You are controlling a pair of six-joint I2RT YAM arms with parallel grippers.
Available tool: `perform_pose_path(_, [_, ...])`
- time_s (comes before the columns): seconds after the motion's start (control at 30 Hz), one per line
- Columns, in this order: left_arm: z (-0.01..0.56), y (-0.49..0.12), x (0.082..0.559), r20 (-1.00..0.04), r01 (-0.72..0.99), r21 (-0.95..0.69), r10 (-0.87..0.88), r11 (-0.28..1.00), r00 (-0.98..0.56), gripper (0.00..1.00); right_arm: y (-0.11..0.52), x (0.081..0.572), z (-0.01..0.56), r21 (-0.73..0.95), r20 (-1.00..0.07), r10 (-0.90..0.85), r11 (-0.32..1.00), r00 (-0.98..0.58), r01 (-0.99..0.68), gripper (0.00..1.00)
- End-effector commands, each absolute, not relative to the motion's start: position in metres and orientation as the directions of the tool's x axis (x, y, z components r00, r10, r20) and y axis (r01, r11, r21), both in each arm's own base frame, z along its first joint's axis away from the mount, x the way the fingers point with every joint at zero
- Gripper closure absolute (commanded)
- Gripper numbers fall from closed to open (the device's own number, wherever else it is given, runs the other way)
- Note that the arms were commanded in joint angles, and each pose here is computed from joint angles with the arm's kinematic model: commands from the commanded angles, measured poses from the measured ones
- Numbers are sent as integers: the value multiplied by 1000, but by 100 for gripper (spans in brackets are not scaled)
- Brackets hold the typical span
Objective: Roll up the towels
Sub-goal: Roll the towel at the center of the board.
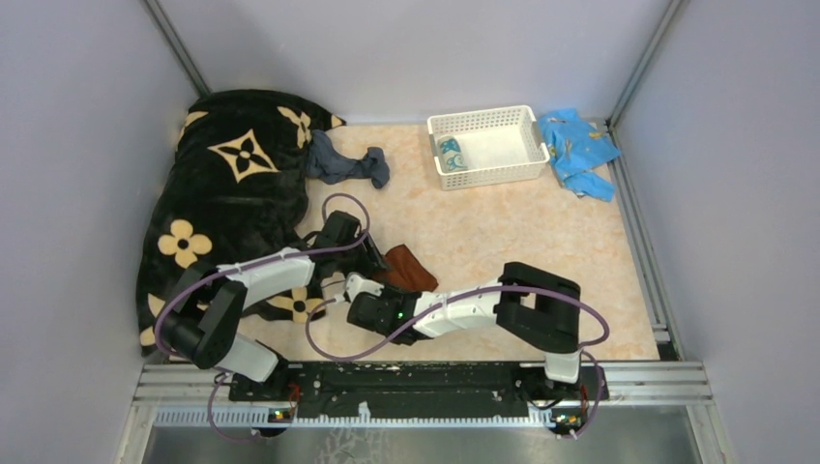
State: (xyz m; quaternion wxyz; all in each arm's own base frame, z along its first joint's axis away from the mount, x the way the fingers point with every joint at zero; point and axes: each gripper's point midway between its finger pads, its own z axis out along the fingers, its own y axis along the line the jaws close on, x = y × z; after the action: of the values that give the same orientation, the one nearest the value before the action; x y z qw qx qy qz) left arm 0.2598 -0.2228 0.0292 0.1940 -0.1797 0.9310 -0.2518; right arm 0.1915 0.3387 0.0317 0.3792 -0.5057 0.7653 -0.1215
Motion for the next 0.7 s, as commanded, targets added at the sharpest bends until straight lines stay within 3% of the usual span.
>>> perform_pose_path(0.0, [11, -195, 246, -290, -282, -395, -410, 874, -865, 35, 330, 162, 8, -366, -454, -845, 465, -282, -806, 80])
perform_pose_path(0.1, [28, -194, 252, -328, -270, -418, -422, 867, -845, 28, 338, 153, 15, -181, -523, -782, 489, -338, -853, 86])
perform_pose_path(0.3, [60, -187, 252, -393, -237, -487, -453, 841, -800, 21, 355, 147, 46, 231, -630, -620, 426, -468, -875, 88])
perform_pose_path(0.5, [72, -189, 238, -378, -213, -566, -480, 796, -791, 20, 354, 156, 50, 617, -526, -503, 329, -685, -715, 87])
perform_pose_path(0.67, [70, -197, 234, -354, -194, -626, -497, 755, -792, 19, 351, 158, 45, 788, -400, -459, 271, -794, -553, 88])
